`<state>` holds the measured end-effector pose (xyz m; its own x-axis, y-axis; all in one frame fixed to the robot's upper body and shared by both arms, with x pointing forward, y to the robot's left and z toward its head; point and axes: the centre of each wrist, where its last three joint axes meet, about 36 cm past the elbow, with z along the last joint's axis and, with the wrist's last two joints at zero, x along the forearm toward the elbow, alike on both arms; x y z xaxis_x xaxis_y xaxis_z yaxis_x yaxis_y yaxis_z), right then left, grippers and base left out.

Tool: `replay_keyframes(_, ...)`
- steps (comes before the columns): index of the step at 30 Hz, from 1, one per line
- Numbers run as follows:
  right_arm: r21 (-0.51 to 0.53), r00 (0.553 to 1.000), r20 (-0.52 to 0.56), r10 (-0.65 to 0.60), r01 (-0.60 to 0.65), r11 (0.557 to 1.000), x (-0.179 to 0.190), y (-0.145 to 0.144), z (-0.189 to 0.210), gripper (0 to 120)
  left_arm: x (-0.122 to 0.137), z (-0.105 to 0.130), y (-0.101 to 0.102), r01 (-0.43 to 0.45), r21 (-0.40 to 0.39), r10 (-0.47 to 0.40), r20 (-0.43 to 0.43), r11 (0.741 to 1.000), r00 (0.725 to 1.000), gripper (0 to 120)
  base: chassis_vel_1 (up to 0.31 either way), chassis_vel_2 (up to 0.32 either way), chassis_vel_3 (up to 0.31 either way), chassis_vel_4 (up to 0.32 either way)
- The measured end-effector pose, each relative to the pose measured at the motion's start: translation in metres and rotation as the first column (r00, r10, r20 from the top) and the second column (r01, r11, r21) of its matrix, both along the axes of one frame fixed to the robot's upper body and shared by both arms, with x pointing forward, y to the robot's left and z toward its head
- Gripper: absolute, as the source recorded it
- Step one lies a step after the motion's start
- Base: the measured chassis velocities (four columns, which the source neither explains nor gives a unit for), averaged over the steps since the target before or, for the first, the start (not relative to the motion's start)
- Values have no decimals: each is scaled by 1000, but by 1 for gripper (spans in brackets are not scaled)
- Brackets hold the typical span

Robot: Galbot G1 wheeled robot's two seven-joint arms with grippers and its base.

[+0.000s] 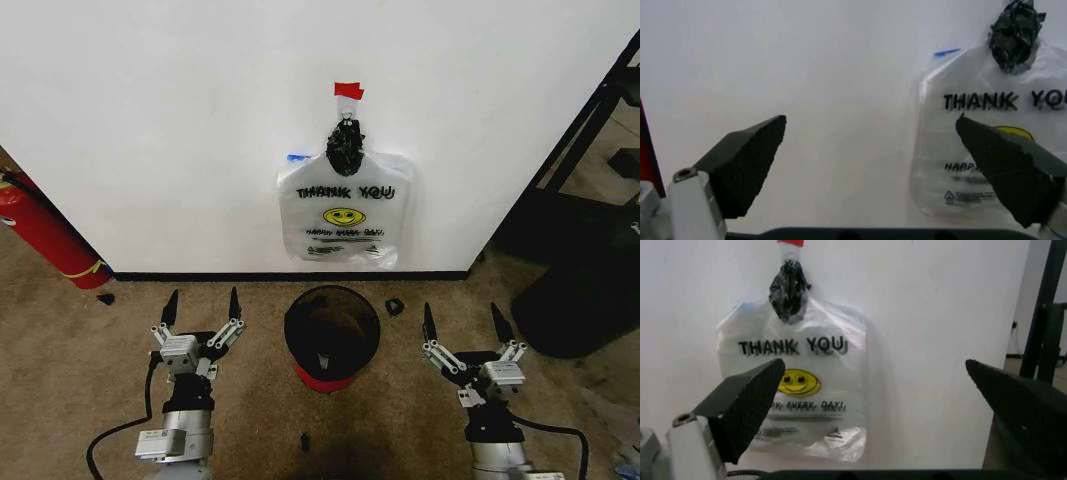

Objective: Pick up the garbage bag from the wall and place it over the trash bin.

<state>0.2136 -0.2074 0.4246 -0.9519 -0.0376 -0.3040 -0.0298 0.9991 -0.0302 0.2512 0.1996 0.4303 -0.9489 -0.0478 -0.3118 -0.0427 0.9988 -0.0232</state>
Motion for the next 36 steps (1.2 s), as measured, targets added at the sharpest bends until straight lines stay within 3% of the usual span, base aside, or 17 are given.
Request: replay_keyframes(36,36,999,-45,11,-9,999,9,-7,-9,100,2,-9,-2,10,19,-10,-24,1000,1000,100,0,0,0,0)
